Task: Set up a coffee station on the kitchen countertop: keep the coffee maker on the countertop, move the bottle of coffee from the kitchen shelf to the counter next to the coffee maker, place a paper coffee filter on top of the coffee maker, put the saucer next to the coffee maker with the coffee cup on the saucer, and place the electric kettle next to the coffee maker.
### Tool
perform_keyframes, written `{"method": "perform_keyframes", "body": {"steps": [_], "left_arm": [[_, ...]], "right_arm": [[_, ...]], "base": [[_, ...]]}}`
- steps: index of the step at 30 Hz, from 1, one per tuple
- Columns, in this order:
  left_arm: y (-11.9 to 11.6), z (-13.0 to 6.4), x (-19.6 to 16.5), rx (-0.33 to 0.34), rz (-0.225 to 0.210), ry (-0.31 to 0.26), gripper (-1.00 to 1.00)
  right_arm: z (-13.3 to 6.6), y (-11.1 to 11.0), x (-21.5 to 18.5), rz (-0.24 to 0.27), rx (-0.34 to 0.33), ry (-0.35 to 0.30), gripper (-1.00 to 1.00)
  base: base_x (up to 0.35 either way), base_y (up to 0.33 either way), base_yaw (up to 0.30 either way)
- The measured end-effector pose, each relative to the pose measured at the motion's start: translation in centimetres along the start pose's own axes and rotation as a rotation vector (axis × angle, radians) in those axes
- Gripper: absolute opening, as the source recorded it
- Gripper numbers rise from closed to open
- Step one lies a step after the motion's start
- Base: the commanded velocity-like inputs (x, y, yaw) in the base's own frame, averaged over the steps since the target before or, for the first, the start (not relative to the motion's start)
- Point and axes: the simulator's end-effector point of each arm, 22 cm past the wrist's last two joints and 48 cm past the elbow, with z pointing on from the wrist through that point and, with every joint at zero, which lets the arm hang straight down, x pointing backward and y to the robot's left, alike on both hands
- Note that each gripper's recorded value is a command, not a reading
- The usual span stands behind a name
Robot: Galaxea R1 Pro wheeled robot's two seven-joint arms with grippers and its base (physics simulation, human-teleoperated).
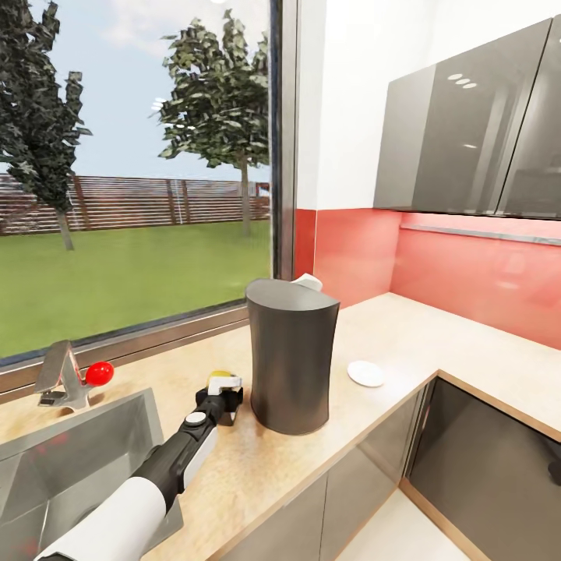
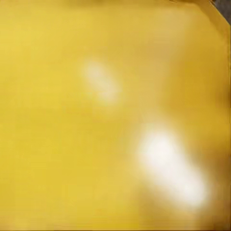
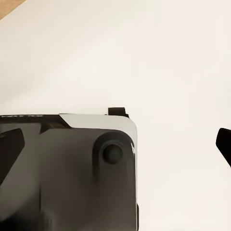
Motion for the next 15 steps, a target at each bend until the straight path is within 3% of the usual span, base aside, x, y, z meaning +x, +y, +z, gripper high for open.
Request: {"method": "perform_keyframes", "body": {"steps": [15], "left_arm": [[0.01,0.0,-0.04,0.0,-0.001,-0.001,1.0]], "right_arm": [[0.0,-0.09,-0.01,0.0,0.002,0.0,1.0]], "base": [[0.0,0.0,0.0]]}}
